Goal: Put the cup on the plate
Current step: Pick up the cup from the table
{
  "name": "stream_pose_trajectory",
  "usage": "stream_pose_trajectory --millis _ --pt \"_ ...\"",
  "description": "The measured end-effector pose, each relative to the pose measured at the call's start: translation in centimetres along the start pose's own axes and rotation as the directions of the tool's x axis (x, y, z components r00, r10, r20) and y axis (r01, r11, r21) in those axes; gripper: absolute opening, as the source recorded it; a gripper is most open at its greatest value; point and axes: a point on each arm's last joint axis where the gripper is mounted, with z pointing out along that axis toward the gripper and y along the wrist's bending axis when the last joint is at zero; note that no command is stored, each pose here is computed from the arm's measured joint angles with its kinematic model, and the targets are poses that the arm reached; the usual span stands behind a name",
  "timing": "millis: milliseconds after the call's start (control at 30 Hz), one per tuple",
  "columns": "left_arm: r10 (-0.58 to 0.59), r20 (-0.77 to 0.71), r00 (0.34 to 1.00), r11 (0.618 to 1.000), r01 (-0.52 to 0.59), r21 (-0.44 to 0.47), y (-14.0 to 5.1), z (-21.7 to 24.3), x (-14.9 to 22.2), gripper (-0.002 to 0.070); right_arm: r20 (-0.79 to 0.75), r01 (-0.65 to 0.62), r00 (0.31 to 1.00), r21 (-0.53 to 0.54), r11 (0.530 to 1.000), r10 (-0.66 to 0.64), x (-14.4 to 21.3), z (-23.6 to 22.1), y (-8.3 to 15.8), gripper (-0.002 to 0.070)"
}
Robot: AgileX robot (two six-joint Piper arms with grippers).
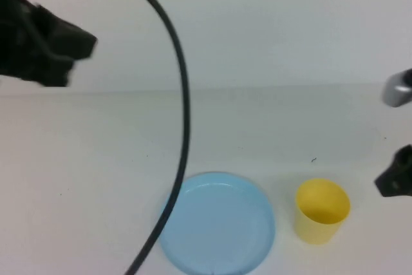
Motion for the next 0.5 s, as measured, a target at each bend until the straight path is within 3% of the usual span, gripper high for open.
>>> stream_pose_trajectory --millis 167,300,500 --pt "0.113 0.207 0.972 0.992 -0.098 -0.086 -3.6 -9.0 0.2 0.0029 -0.095 0.065 0.993 0.015 0.998 -0.063 -2.8 3.5 1.0 0.0363" --pt "0.215 0.312 0.925 0.966 -0.155 -0.208 -6.2 -15.0 2.3 0.0006 -0.158 0.061 0.986 0.040 0.997 -0.054 -4.4 6.4 0.6 0.0363" --pt "0.226 0.346 0.910 0.927 -0.092 -0.363 -7.3 -17.4 7.3 0.0002 -0.244 0.052 0.969 0.070 0.996 -0.034 -5.2 10.3 -0.7 0.0363"
